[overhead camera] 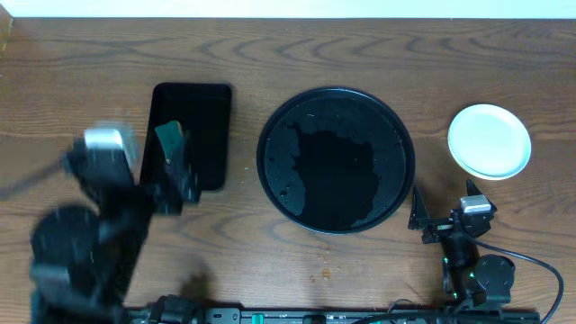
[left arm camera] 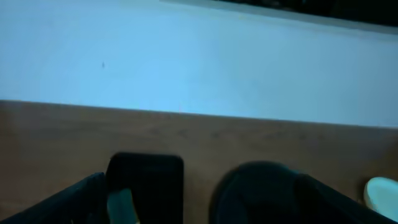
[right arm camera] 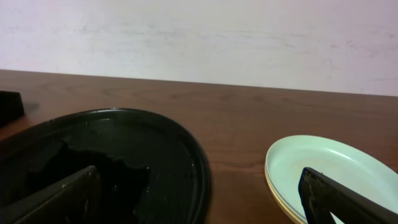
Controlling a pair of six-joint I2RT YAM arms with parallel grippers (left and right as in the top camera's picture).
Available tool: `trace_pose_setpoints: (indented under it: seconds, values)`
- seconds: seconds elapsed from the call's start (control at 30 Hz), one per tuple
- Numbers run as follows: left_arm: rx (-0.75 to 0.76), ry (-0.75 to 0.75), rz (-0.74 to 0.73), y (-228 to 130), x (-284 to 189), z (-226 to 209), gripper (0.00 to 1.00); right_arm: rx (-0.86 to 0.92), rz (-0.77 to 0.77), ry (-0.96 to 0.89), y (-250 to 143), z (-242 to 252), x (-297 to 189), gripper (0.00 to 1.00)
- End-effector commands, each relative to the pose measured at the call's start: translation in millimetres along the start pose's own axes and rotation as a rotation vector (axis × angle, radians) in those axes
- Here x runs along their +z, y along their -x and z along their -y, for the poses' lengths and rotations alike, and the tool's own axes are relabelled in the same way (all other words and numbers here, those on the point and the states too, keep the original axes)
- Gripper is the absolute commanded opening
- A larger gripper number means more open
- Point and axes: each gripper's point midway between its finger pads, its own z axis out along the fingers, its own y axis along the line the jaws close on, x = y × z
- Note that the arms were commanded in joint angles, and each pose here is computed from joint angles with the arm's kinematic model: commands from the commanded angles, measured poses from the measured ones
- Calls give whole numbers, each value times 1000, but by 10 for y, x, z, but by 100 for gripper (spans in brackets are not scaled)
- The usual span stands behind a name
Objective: Clean dirty plates on tray and stack at the side
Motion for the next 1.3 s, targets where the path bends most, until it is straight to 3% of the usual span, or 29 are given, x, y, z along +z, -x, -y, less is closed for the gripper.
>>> trace_pose_setpoints:
  seconds: [0.0, 0.1, 0.17, 0.4, 0.53, 0.9, 1.17, 1.27]
  values:
    - [25, 15, -57, -557, 5, -105, 94, 14, -5, 2, -13, -10, 2, 99]
    - [21, 29, -50, -964, -3, -209, 94, 14, -5, 2, -13, -10, 2, 99]
    - [15, 42, 13, -1052, 33, -272, 94, 14, -5, 2, -13, -10, 2, 99]
    - [14, -9, 460, -682, 15, -262, 94, 14, -5, 2, -13, -10, 2, 99]
    - [23, -51, 619, -636, -31, -224, 94, 14, -5, 2, -13, -10, 2, 99]
    - [0, -52, 440, -1431, 474, -336, 94, 14, -5, 2, -13, -10, 2, 99]
    - [-21, 53, 94, -2249, 696, -559, 94, 14, -5, 2, -13, -10, 2, 99]
    - [-19, 69, 104, -2226, 693, -585, 94, 14, -5, 2, -13, -10, 2, 99]
